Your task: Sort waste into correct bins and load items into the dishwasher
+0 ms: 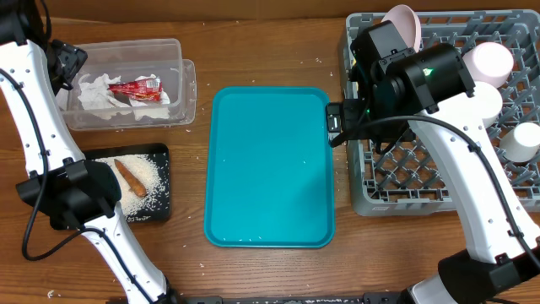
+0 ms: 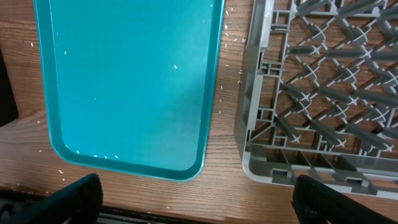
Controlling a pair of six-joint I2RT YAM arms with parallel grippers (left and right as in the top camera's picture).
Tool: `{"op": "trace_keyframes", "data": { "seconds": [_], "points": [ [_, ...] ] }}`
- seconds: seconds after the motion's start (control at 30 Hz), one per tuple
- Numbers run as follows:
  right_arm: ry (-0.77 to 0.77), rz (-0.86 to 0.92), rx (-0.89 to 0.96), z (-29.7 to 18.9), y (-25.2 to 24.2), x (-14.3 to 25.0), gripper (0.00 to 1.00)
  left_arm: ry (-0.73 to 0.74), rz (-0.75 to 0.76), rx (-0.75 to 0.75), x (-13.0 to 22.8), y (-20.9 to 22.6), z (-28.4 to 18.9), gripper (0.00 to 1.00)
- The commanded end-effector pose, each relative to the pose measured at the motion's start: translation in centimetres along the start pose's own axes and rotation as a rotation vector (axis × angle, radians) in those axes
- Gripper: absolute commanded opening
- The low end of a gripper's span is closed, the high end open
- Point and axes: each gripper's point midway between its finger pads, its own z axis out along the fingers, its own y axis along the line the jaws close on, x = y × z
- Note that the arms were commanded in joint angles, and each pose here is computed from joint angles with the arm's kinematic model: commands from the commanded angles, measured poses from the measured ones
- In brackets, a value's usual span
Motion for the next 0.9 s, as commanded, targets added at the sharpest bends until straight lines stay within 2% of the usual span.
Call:
{"op": "trace_keyframes", "data": {
  "seconds": [0.0,0.2,0.37,0.57,0.7,0.87],
  "points": [
    [-0.013,-0.029,-0.008,-0.4,0.2,0.2,1.0,-0.003,0.007,0.006,0.1,-0.2,-0.2,1.0],
    [-0.037,-0.058,-0.036,-0.6,0.6,-0.3,1.0,-0.003,0.007,0.006,0.1,-0.2,-0.2,1.0],
    [-0.274,-0.191,-0.11,-3.0,2.2,-3.5,1.0,-0.003,0.007,0.006,0.1,-0.2,-0.2,1.0],
    [-0.474,-0.228,-0.176,-5.4,2.9,-4.0,1.0,-0.003,0.007,0.006,0.1,-0.2,-0.2,1.0],
    [-0.566,-0.227,-0.194,-4.8,2.1,-3.3,1.0,-0.003,0.007,0.006,0.1,-0.2,-0.2,1.0],
    [-0.654,-0.218,-0.256,-1.8,1.0,-1.9,1.0,-0.003,0.007,0.006,0.1,-0.2,-0.2,1.0]
  ]
}}
